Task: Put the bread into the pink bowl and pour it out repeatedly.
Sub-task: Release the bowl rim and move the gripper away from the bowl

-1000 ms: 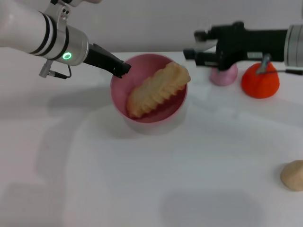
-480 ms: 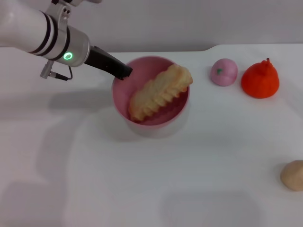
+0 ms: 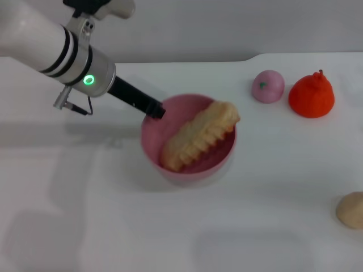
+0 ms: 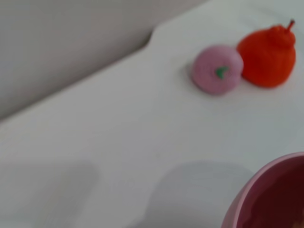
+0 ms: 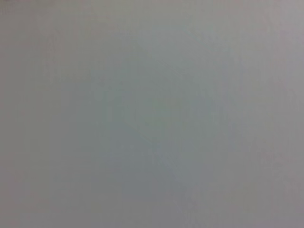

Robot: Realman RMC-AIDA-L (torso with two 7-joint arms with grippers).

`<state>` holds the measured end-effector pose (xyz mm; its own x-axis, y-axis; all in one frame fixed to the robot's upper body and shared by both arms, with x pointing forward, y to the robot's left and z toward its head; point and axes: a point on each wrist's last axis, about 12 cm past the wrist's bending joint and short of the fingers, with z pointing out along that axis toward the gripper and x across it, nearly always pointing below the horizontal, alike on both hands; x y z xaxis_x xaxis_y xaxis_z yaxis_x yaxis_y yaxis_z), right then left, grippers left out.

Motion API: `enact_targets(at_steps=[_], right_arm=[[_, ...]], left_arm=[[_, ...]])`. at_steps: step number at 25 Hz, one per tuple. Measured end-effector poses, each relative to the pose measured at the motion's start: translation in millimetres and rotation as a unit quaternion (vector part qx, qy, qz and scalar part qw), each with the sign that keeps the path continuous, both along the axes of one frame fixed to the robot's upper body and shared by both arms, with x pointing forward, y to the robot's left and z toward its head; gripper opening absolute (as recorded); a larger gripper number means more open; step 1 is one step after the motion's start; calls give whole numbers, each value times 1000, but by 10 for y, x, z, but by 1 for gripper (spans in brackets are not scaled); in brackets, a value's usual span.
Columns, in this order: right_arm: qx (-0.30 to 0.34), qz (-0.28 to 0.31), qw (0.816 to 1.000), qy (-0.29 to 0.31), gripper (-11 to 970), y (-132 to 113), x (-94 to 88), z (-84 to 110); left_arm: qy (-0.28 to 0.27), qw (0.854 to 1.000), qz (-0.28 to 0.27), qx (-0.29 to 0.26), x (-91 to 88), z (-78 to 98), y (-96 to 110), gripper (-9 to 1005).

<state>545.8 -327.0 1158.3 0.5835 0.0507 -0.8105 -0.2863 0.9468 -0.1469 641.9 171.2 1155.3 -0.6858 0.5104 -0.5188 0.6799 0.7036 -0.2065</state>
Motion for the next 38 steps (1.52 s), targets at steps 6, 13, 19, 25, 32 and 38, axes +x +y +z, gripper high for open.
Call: enact_targets(at_steps=[6,13,19,25,32,38], right_arm=[[-15,-17,1000,3,552,-13,21,-65],[-19,-12,1000,2,552,43,90,-53],[-20,-7,1000,0,552,73,126,-35],[-20,-6,1000,0,552,87,147,-25],[-19,-6,1000,0,552,91,159,-20],[-18,-5,1000,4,548,99,178,-29]], left_arm=[[31,999,10,26,-40,-89,20,83],[36,999,29,26,-57,-196,103,87],[32,998,45,34,-66,-273,205,90],[29,997,53,42,-64,-312,253,93],[31,997,54,46,-64,-337,258,97],[28,997,48,48,-55,-314,235,100]])
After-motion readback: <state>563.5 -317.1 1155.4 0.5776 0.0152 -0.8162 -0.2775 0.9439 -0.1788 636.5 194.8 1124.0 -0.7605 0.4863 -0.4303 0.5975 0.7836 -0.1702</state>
